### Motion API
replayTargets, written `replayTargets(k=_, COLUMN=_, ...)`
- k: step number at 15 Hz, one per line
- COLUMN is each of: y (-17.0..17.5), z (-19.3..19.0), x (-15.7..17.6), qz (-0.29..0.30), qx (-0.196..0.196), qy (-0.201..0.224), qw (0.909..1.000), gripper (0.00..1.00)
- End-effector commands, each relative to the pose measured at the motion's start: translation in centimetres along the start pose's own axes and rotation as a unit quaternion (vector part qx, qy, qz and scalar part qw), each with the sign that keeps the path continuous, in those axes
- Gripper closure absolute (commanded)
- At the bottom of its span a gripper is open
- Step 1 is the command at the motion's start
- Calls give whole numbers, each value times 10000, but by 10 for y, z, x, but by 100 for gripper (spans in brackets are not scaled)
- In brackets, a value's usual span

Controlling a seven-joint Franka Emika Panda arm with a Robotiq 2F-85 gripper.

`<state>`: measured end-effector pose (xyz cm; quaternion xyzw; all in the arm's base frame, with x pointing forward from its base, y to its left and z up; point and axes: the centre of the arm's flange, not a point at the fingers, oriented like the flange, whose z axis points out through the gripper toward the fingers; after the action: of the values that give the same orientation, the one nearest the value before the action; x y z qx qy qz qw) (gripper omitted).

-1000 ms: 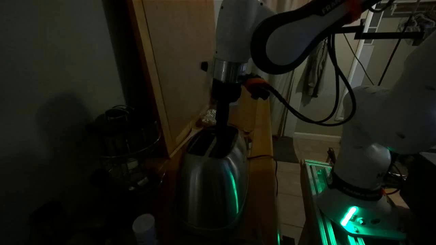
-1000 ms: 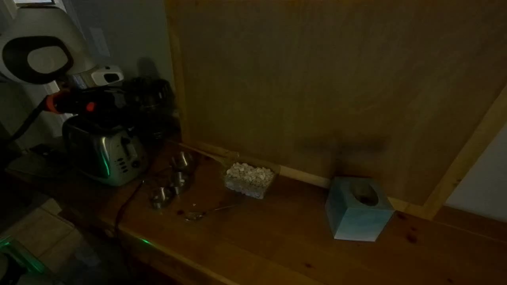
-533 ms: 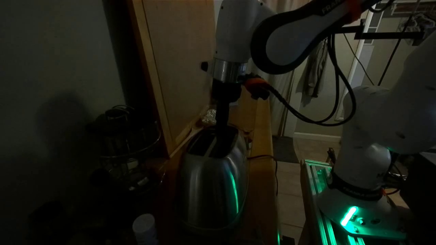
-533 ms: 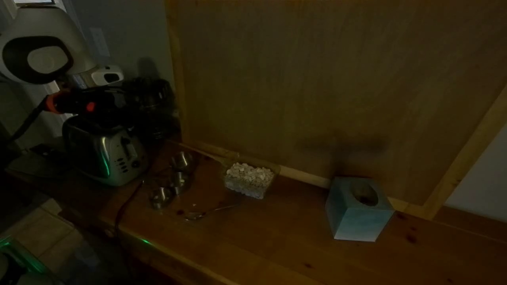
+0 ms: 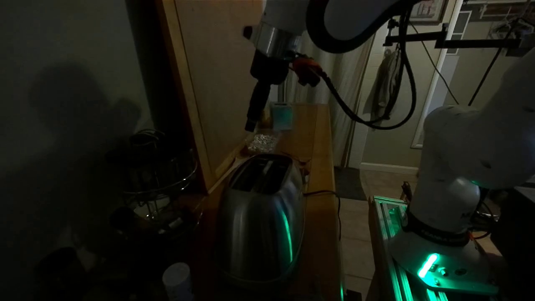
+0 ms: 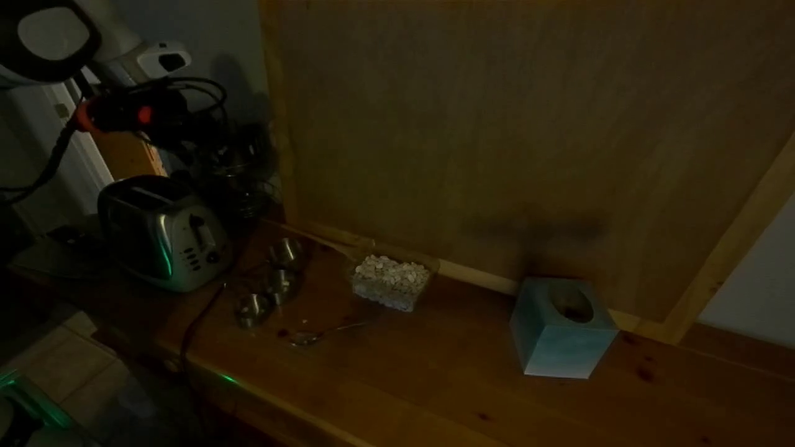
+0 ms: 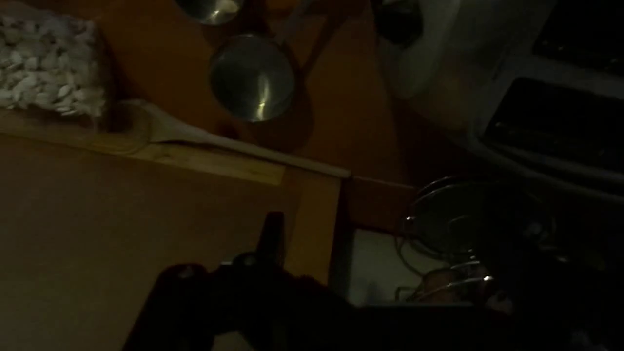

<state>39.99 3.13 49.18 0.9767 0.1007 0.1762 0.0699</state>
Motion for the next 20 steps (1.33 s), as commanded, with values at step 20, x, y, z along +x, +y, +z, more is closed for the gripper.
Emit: replayTargets(k=20, y=246, z=59, x=29, qz=895, qx=-1607, qy=-639, qw=9809, gripper=0)
